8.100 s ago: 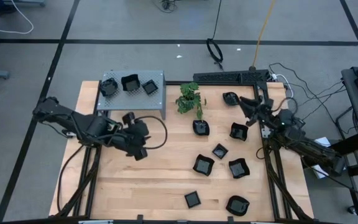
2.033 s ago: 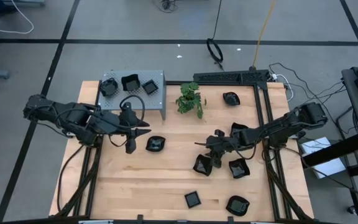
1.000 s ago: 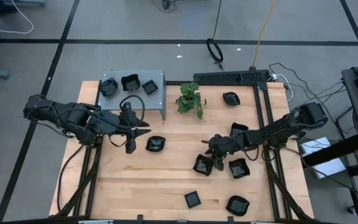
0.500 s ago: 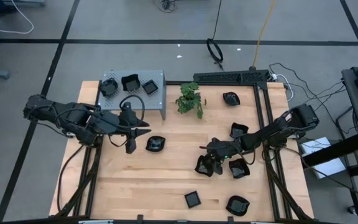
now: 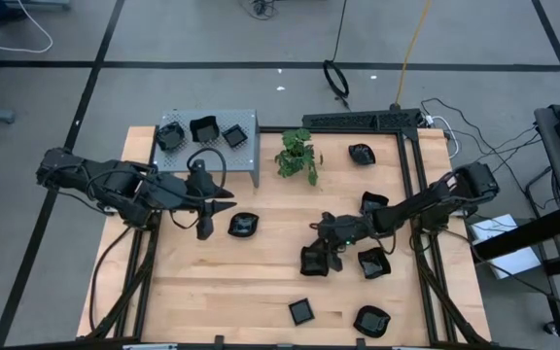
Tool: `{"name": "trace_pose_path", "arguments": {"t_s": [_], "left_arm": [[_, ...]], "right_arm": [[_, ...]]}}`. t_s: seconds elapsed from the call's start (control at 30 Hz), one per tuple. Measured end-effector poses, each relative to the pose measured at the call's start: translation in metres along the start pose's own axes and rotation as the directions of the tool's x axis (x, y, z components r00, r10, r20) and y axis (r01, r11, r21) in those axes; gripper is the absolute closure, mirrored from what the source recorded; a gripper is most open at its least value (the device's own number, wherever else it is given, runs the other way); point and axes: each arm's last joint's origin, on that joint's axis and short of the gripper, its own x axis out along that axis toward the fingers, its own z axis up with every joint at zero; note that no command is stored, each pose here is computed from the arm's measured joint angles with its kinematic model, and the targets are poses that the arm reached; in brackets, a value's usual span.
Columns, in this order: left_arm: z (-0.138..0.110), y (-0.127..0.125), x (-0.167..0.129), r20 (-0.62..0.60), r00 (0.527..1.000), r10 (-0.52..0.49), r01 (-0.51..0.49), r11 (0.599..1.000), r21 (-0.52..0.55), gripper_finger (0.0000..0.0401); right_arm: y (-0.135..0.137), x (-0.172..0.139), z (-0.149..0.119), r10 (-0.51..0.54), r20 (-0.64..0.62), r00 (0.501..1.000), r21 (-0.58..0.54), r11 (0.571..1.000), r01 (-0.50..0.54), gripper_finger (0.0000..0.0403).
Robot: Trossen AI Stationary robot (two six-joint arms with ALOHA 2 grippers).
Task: Pick & Place Mini shaped plates
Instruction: Move the black distorted square plate to the center of the table, then move the black square plate to the center of the table
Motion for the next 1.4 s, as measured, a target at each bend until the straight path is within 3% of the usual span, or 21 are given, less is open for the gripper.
{"name": "trace_pose_path", "arguments": {"t_s": [0.17,0.43,0.8,1.13,1.27,1.4], "left_arm": [[0.005,-0.002,0.000,0.051,0.999,-0.017,0.017,1.000,-0.001,0.0304],[0.010,-0.003,-0.001,0.093,0.995,-0.030,0.032,0.999,-0.015,0.0304],[0.009,-0.003,-0.001,0.087,0.996,-0.029,0.030,0.999,-0.011,0.0304],[0.007,-0.003,0.000,0.069,0.997,-0.031,0.031,1.000,-0.002,0.0304],[0.005,-0.002,0.000,0.049,0.998,-0.028,0.028,1.000,0.005,0.0304],[0.003,-0.001,0.000,0.021,1.000,-0.021,0.021,1.000,0.009,0.0304]], "right_arm": [[-0.004,0.023,0.025,0.047,-0.008,0.999,-0.056,0.997,-0.048,0.0402],[-0.018,0.093,0.061,0.076,0.001,0.997,-0.139,0.987,-0.076,0.0402],[-0.042,0.147,0.088,0.046,0.054,0.997,-0.064,0.997,-0.043,0.0393],[-0.038,0.137,0.101,0.049,0.072,0.996,-0.098,0.994,-0.042,0.0291],[-0.027,0.111,0.111,0.031,-0.012,0.999,-0.123,0.992,-0.032,0.0263],[-0.008,0.081,0.099,0.030,-0.150,0.988,-0.119,0.992,-0.048,0.0265]]}}
